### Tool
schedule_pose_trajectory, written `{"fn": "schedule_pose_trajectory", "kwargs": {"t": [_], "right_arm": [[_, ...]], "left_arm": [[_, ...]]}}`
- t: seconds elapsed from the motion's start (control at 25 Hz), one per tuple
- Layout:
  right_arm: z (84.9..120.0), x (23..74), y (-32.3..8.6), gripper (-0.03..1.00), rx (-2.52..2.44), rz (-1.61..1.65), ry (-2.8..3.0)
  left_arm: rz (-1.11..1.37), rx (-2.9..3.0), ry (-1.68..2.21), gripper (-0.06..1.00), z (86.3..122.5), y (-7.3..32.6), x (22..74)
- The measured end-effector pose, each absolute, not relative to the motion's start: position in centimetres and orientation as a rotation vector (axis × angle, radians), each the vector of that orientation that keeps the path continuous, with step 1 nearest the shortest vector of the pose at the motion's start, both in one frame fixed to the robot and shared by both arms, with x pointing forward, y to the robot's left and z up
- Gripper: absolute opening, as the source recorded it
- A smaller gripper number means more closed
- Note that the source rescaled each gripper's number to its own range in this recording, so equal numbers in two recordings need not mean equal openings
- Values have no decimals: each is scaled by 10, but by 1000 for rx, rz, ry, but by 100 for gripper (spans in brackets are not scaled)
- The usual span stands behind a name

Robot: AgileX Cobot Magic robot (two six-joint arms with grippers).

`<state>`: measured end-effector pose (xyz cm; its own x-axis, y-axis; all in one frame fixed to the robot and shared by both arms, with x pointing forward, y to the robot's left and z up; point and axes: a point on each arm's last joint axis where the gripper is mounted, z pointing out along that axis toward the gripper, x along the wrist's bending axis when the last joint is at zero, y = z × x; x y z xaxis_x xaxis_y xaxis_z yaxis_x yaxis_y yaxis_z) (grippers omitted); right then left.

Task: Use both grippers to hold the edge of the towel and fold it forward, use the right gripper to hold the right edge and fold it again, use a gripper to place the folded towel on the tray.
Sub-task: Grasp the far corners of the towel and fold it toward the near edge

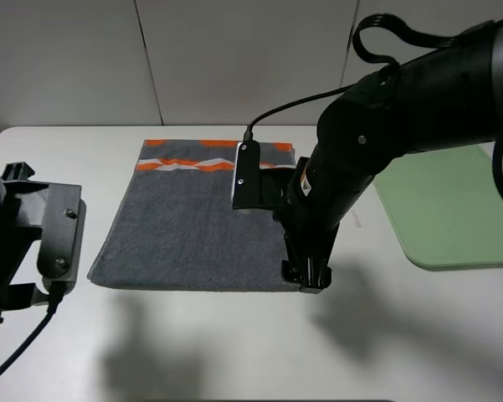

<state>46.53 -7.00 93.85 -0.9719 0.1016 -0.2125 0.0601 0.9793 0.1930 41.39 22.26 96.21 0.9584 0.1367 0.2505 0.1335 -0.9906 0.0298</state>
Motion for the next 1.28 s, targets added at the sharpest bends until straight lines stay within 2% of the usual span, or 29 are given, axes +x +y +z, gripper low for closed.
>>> {"fn": "schedule_pose_trajectory", "kwargs": {"t": [0.44, 1.28], "right_arm": [[916, 469, -66, 100, 99, 216, 2936], [873, 473, -62, 100, 59, 141, 2992]], "left_arm": [[246, 3161, 182, 82, 922, 213, 429], [344, 3074, 148, 82, 899, 201, 447]]}}
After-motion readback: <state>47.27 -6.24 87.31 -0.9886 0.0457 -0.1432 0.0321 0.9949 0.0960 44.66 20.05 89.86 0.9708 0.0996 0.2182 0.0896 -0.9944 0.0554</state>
